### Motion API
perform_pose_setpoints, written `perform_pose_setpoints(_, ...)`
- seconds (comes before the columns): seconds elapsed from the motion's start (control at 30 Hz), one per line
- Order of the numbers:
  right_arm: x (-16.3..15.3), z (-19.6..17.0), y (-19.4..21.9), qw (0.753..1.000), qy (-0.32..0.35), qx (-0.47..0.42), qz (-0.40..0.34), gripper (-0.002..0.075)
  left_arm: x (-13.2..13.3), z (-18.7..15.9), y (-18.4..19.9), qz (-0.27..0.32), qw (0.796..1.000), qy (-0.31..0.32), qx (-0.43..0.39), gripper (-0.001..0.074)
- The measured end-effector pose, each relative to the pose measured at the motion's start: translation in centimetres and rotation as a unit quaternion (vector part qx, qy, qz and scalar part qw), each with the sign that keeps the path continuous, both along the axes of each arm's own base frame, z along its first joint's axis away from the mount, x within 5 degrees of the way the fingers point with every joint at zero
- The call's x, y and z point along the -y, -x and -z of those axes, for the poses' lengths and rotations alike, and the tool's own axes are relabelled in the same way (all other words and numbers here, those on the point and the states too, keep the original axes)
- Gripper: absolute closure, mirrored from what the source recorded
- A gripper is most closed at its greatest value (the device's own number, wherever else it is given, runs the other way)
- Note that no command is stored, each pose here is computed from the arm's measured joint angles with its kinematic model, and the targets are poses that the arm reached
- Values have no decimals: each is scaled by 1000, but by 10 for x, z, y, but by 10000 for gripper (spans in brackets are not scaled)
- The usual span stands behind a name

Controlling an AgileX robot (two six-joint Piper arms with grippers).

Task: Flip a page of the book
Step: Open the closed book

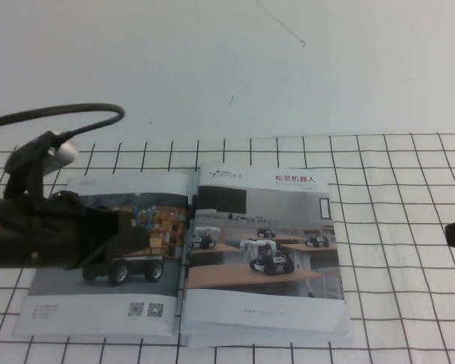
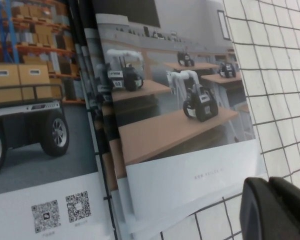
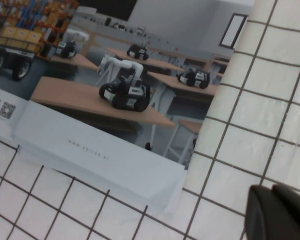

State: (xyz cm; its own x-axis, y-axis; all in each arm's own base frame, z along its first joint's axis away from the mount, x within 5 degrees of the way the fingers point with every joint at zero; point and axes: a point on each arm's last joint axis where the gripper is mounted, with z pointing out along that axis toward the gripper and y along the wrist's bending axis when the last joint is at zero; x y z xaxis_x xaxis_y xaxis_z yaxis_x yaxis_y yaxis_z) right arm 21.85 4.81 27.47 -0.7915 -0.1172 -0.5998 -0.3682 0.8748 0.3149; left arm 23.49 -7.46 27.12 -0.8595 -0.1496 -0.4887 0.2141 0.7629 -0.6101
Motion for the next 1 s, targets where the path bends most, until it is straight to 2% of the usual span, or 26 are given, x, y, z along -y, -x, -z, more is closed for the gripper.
perform_pose_setpoints(0.3,-18,29,-26,999,-30,-22,-34,727,42,44,-23,-4,999,-38,-21,738)
perform_pose_setpoints(0.5,-37,46,-32,997,-19,-29,-75,727,55,90,-36,-17,994,-53,-89,738)
perform_pose_setpoints(0.67,-40,63,-39,996,-18,-54,-73,727,57,128,-42,-21,987,-73,-143,738)
perform_pose_setpoints(0.83,-40,69,-42,995,-16,-56,-79,727,59,141,-45,-28,983,-68,-168,738)
perform_pose_setpoints(1.0,-45,66,-47,995,-42,-25,-92,717,61,143,-47,-22,983,-64,-170,738)
